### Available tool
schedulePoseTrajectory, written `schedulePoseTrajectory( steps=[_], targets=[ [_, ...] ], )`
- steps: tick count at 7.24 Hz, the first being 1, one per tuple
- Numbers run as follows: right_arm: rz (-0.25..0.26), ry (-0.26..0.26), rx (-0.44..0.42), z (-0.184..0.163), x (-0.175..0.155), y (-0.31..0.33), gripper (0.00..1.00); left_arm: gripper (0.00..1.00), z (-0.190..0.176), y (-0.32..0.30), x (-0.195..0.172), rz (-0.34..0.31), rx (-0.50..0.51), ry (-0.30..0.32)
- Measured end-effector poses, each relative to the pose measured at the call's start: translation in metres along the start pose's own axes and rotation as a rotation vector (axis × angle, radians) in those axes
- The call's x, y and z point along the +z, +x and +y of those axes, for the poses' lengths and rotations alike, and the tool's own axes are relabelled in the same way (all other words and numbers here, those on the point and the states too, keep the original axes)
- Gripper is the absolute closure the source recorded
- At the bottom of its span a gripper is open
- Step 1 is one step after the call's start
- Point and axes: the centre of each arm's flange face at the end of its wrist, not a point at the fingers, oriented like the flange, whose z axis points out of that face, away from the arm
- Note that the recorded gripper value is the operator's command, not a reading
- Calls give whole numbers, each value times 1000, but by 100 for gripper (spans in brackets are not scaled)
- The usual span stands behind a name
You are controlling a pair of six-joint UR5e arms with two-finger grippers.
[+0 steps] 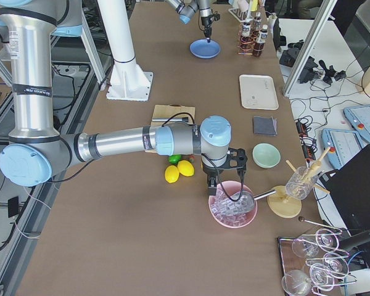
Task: Pick orange to plate
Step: 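Move the left gripper toward the blue plate while the right arm starts moving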
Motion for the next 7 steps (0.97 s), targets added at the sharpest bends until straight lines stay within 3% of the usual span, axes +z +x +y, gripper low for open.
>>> schedulePoseTrajectory(
  steps=[3,5,7],
  targets=[
    [-14,17,-15,-12,-9,-19,0,100,-81,19,-48,84,-107,-49],
    [-57,5,-2,-19,-5,-57,0,100,-122,71,-72,95,-159,-29],
    [-57,-9,40,-34,3,-125,0,100,-121,153,-45,86,-208,11]
  ],
)
